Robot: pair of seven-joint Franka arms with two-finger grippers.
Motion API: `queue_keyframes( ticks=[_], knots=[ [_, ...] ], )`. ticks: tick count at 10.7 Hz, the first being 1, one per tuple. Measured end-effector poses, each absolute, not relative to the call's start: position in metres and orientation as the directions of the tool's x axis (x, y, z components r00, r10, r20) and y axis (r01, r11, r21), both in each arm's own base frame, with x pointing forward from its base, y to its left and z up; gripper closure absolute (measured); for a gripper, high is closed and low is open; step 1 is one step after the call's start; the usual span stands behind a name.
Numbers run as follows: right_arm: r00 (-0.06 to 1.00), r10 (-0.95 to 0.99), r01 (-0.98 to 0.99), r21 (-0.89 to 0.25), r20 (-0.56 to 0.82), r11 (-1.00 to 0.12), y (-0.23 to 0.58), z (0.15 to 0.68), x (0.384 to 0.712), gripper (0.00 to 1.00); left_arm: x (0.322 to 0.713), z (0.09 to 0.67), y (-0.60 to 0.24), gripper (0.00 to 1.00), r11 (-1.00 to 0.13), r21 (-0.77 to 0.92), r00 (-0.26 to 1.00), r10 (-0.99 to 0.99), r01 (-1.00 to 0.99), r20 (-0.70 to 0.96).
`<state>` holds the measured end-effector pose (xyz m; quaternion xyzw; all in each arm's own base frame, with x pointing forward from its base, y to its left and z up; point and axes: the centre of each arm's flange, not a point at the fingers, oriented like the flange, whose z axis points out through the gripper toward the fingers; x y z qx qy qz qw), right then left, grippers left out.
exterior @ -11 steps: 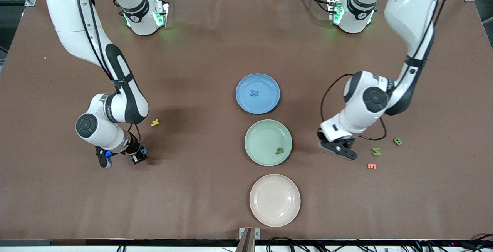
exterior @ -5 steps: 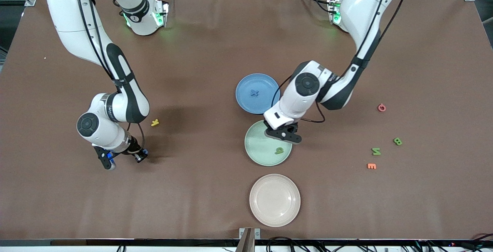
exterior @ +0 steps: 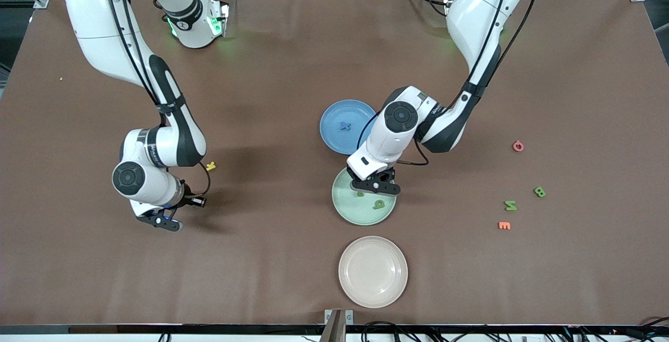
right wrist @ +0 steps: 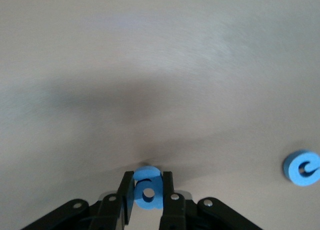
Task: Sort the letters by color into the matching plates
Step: 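Place the a on the blue plate while the left gripper returns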
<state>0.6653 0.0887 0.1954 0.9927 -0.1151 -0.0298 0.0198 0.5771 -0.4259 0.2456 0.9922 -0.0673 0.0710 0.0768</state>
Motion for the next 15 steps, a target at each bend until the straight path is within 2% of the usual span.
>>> queue_keyframes(
  ticks=[1,6,8,10,12,15],
  knots=[
    [0.989,-0.137,-0.135,0.037,-0.062,-0.99,0.099,0.205,0.67,0.74,0.581,0.25,-0.422,0.64,-0.982,0.128,0.983,-0.119,-0.137,0.138],
    [0.988,0.137,0.138,0.004,-0.07,-0.99,0.21,0.245,0.667,0.74,0.612,0.314,-0.357,0.01,-0.996,0.025,0.992,-0.083,-0.086,0.099],
    [0.971,0.234,0.234,-0.003,-0.055,-0.972,0.267,0.253,0.651,0.74,0.639,0.345,-0.287,0.0,-0.987,-0.023,0.984,-0.159,-0.158,0.083],
    [0.94,0.339,0.339,-0.025,-0.037,-0.941,0.335,0.263,0.625,0.74,0.668,0.351,-0.183,0.0,-0.971,-0.051,0.969,-0.238,-0.235,0.059],
    [0.898,0.438,0.436,-0.04,-0.037,-0.899,0.399,0.265,0.588,0.74,0.68,0.332,-0.085,0.0,-0.961,-0.055,0.962,-0.273,-0.271,0.03],
    [0.827,0.56,0.559,-0.035,-0.05,-0.829,0.472,0.261,0.528,0.74,0.669,0.273,-0.026,0.0,-0.963,-0.047,0.961,-0.269,-0.266,0.069]
  ],
)
